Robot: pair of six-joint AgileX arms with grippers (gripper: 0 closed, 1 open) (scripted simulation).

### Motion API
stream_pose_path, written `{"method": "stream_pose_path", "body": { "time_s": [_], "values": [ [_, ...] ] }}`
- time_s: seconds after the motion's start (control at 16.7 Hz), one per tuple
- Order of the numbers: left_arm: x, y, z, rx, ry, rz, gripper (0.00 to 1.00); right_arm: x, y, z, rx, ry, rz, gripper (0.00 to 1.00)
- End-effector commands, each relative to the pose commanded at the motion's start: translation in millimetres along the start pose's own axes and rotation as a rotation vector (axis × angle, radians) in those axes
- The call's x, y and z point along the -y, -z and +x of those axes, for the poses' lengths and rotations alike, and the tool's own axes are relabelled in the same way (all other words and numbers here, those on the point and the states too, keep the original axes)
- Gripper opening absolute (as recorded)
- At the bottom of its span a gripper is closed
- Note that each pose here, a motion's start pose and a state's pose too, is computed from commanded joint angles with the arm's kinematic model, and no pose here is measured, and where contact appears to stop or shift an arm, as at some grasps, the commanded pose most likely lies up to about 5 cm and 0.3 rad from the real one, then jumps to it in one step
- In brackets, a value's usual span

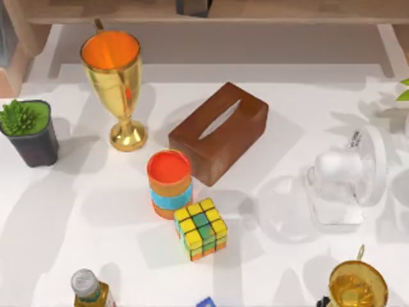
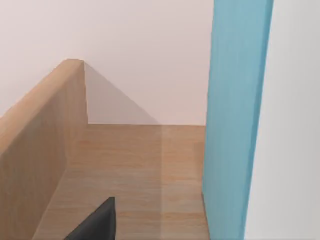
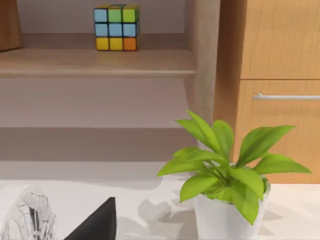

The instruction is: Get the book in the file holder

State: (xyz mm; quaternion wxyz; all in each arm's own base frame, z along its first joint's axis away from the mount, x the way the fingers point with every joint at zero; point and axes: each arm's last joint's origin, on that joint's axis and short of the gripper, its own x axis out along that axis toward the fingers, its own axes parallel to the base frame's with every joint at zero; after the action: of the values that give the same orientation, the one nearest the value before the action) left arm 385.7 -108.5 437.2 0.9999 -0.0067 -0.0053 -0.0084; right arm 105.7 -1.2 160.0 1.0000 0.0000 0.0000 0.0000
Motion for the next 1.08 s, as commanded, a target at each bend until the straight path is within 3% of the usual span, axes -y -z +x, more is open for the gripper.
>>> {"method": "stream_pose_path", "body": {
  "time_s": [0.24, 1.08],
  "values": [
    [15, 5, 25, 0.0, 0.001, 0.0, 1.0, 0, 0, 0, 0.0, 0.0, 0.0, 1.0],
    [16, 5, 46, 0.0, 0.001, 0.0, 1.0, 0, 0, 0, 0.0, 0.0, 0.0, 1.0]
  ]
}}
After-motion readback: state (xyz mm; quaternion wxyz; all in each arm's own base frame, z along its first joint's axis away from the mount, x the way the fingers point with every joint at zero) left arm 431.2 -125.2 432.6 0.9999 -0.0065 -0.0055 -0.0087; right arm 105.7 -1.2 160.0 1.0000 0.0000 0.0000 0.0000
